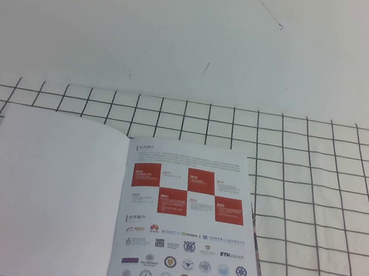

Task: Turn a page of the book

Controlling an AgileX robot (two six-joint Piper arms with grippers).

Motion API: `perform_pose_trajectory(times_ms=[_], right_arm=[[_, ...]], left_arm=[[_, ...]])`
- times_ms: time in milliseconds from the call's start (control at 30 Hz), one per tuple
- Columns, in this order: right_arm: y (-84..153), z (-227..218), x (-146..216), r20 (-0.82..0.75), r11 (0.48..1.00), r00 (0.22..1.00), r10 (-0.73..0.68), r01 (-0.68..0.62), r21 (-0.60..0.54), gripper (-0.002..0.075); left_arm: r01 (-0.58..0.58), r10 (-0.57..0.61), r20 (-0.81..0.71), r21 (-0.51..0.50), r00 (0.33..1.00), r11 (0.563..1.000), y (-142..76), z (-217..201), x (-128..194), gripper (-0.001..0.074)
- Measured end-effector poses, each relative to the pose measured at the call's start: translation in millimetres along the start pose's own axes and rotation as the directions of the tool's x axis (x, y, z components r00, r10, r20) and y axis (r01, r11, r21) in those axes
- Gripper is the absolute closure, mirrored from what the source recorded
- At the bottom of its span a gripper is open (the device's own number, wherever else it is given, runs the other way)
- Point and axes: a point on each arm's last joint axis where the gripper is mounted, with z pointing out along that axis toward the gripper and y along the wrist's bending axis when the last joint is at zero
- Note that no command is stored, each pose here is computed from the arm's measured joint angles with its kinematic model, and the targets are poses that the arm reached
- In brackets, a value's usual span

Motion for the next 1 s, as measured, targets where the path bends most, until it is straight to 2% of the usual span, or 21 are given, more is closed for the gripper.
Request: perform_pose_trajectory(times_ms=[200,267,400,533,633,733,900,1000], right_arm=[[-4,0,-1,0.010,0.998,0.999,0.045,-0.046,0.040,0.0728],[-3,0,1,-0.014,0.998,0.999,0.050,-0.049,0.039,0.0728],[-2,8,2,-0.169,0.998,0.984,0.061,-0.060,0.009,0.0728],[-1,17,-7,-0.415,0.996,0.908,0.054,-0.080,-0.045,0.0728],[0,23,-16,-0.565,0.992,0.824,0.037,-0.098,-0.078,0.0728],[2,29,-14,-0.705,0.986,0.708,0.029,-0.135,-0.095,0.0728],[12,47,-3,-0.883,0.960,0.466,0.059,-0.268,-0.077,0.0728],[21,59,7,-0.950,0.933,0.311,-0.010,-0.338,-0.120,0.0728]], left_arm=[[0.024,-0.024,0.035,-0.004,0.999,1.000,0,0,-3,0.0738],[0.028,-0.028,-0.015,-0.009,1.000,1.000,1,0,1,0.0738],[-0.010,0.014,-0.201,0.017,0.980,1.000,-11,1,3,0.0738],[-0.100,0.126,-0.311,0.097,0.942,0.990,-31,1,-11,0.0738],[-0.156,0.201,-0.407,0.142,0.891,0.978,-41,3,-18,0.0738],[-0.159,0.220,-0.557,0.156,0.801,0.975,-48,8,-15,0.0738],[-0.083,0.164,-0.786,0.142,0.596,0.986,-53,24,4,0.0738],[-0.002,0.130,-0.865,0.148,0.485,0.989,-56,35,20,0.0738]])
